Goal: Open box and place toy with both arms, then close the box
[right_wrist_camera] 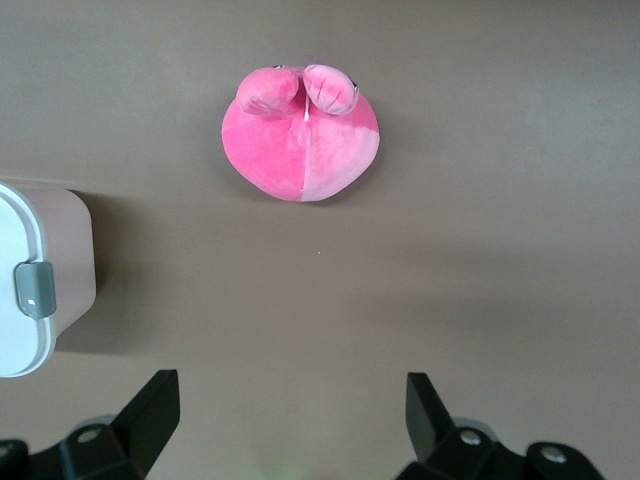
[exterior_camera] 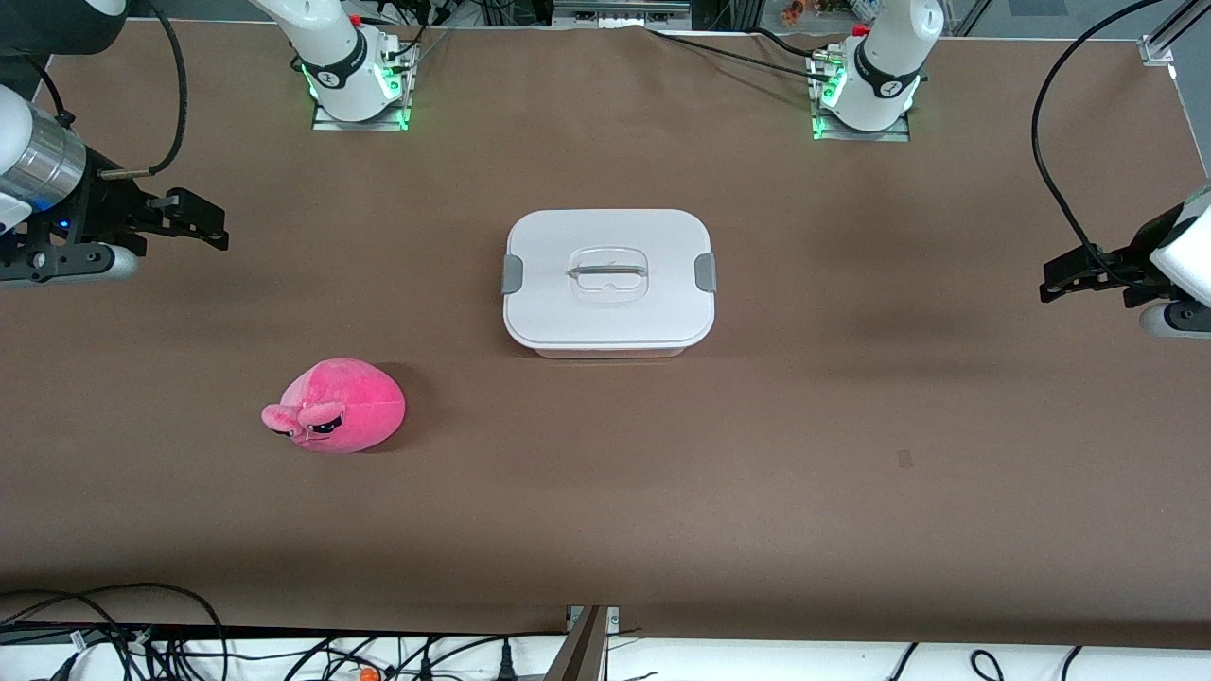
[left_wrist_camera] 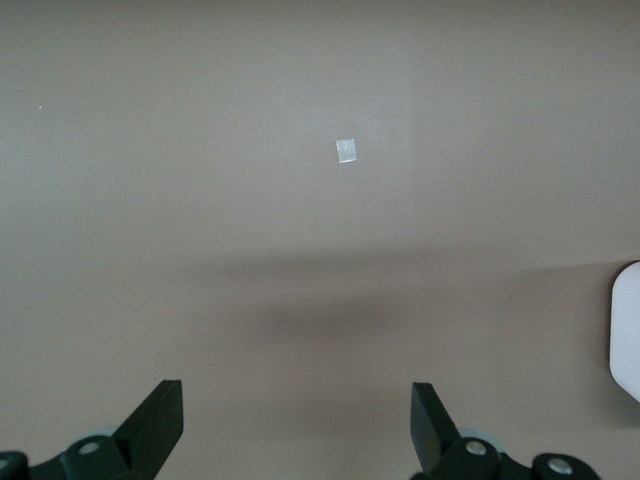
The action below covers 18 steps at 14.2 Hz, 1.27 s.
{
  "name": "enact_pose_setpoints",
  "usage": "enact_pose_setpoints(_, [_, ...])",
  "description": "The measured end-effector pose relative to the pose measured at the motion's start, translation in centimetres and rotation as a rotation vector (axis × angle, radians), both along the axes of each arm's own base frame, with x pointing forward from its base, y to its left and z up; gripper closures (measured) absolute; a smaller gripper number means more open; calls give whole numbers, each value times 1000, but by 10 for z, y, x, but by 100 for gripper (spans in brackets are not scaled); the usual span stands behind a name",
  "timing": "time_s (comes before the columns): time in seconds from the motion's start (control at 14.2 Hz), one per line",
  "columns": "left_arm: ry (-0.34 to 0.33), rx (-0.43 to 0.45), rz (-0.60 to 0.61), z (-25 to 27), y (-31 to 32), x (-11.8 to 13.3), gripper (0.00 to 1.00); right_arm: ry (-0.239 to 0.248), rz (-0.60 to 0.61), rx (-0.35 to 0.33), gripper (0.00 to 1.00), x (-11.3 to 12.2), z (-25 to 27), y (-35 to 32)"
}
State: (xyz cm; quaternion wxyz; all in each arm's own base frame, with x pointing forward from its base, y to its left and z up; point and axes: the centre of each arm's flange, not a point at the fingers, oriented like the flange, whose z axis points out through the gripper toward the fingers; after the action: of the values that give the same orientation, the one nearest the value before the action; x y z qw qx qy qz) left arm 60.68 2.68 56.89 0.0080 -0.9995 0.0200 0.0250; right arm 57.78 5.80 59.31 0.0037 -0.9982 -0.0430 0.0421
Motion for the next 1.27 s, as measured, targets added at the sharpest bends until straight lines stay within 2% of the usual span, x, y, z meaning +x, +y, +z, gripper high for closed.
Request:
enact_pose_setpoints(1.06, [8, -1, 0, -5, 0, 2, 0, 2, 2, 0, 0, 0, -1, 1])
enact_pose_setpoints(1.27, [8, -39, -19, -6, -16, 3, 0, 2, 4, 0, 0, 0, -1, 2])
